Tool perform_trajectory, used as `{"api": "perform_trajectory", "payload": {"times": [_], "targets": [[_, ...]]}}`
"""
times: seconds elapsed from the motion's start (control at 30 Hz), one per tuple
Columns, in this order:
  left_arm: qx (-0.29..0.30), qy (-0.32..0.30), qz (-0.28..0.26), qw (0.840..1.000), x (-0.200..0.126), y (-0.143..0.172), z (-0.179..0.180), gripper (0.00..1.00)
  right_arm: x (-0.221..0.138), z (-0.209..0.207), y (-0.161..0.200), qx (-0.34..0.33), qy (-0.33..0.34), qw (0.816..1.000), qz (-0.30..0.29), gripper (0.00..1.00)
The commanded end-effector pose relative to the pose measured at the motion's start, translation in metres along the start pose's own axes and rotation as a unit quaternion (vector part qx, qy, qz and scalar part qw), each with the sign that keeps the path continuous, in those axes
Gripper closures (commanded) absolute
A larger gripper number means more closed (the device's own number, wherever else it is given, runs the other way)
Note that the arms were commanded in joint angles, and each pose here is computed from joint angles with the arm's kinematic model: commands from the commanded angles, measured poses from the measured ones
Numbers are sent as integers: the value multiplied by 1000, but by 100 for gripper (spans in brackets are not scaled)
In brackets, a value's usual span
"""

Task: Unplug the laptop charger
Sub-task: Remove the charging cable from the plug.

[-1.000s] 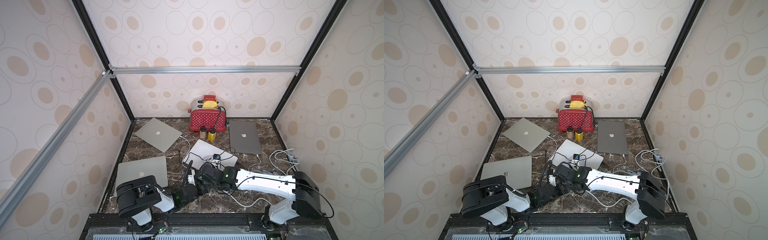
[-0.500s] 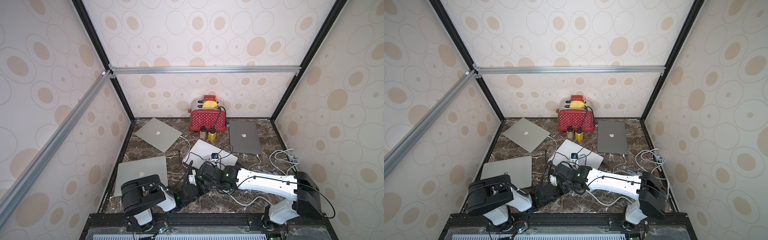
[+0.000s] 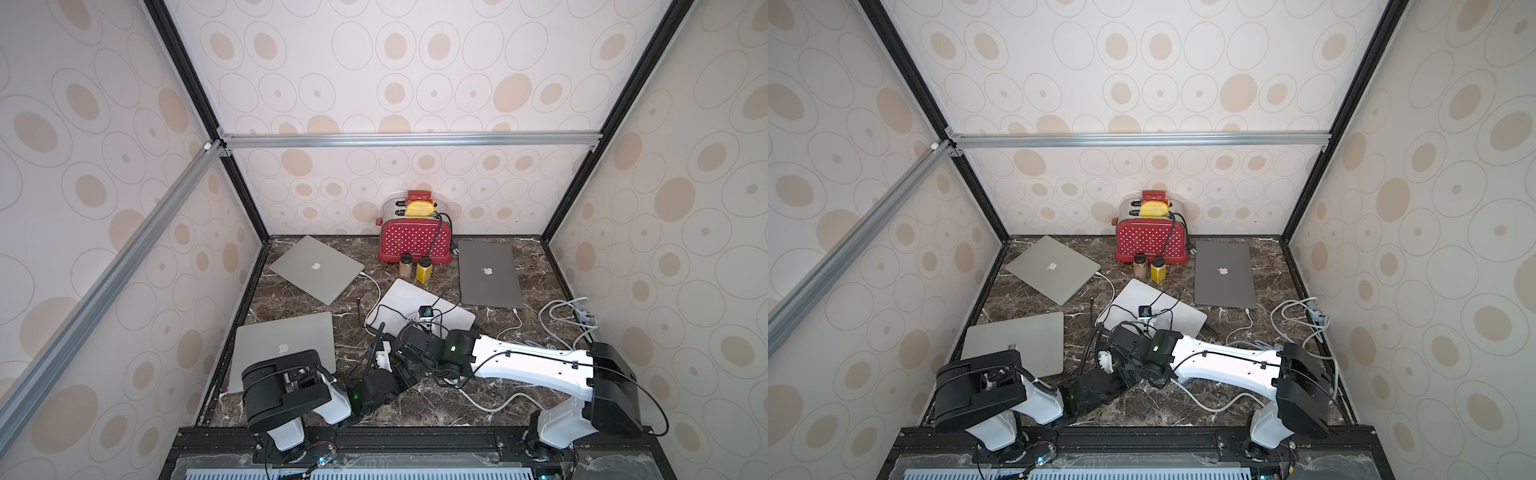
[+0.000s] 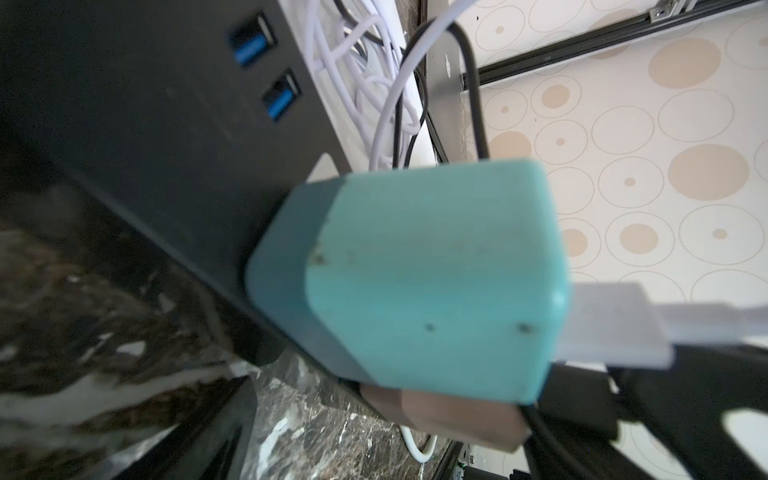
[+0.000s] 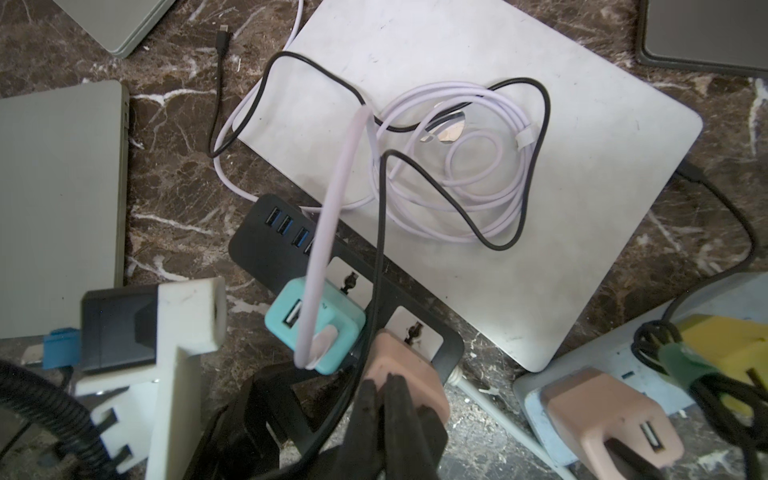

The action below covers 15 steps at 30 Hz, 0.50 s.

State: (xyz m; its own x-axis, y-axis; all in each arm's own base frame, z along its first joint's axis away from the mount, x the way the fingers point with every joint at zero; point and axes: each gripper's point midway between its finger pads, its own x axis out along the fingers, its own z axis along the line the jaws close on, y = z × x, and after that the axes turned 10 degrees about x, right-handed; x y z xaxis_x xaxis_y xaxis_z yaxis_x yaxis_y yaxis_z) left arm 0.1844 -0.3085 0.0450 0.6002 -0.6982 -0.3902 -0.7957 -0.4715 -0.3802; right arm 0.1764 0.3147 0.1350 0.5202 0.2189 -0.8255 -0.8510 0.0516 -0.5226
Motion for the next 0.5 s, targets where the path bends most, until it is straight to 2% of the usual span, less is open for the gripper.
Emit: {"api": "perform_trajectory", "payload": {"times": [0.0, 0.27, 0.47], "targets": [[24, -216, 51, 975, -31, 30, 123, 1, -12, 15, 0, -22, -20, 1000, 9, 100], [0, -238, 55, 970, -35, 39, 134, 1, -19, 6, -4, -18, -8, 1000, 0, 100], [13, -262, 59, 963, -40, 40, 132, 1, -21, 0, -12, 1, 0, 1000, -17, 100]]}}
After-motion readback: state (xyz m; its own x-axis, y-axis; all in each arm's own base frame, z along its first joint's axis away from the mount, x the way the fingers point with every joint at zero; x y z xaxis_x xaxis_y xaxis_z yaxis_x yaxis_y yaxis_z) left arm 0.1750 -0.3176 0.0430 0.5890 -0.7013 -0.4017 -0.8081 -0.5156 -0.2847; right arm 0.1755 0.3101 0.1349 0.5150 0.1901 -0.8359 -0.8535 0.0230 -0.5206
